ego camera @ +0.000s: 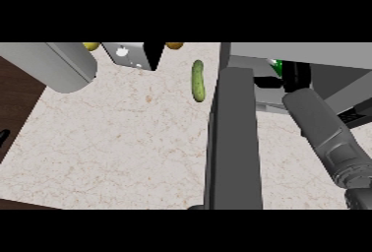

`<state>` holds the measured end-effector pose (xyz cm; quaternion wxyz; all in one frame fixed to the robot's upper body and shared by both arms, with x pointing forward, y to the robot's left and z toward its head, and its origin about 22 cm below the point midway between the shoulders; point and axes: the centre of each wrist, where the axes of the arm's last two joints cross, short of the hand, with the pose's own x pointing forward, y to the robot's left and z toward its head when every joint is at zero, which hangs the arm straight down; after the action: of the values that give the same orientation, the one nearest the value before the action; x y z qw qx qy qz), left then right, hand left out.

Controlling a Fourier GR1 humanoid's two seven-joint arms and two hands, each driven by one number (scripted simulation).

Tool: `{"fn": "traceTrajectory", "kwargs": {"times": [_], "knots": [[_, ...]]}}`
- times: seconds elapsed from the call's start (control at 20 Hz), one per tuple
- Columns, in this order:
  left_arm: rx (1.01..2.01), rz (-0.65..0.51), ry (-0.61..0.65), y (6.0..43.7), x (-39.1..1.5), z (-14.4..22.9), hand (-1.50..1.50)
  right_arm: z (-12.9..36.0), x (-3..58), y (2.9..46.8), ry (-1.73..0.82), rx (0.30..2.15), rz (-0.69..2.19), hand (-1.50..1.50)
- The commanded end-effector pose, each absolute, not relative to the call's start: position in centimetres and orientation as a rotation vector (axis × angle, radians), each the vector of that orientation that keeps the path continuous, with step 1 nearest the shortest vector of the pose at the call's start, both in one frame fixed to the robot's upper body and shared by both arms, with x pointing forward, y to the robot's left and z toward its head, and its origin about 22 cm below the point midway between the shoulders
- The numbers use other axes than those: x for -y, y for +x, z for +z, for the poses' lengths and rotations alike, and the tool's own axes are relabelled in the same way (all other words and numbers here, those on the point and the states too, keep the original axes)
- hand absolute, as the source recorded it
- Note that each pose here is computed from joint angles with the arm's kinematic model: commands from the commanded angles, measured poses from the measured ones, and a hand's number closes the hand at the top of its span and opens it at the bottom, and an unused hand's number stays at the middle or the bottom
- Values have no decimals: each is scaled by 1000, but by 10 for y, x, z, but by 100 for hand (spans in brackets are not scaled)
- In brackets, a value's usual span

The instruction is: Pick up the milk, place it into the microwave and close the microwave

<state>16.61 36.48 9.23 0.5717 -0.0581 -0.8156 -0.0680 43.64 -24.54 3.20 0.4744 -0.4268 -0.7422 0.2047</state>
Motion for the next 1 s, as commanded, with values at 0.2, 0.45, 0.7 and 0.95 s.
{"fn": "traceTrajectory", "kwargs": {"times": [0.2, 0.45, 0.7, 0.95], "knots": [[1914, -253, -255, 177, -355, 87, -150, 32, 228, 438, -762, 1894, 404, -150], [1919, -257, -283, 178, -349, 81, -150, 19, 245, 430, -607, 1929, 290, -150], [1889, -295, -349, 186, -322, 79, -150, -12, 228, 414, -436, 1900, 212, -150], [1872, -306, -409, 183, -310, 69, 150, -30, 242, 401, -282, 1877, 143, -150]]}}
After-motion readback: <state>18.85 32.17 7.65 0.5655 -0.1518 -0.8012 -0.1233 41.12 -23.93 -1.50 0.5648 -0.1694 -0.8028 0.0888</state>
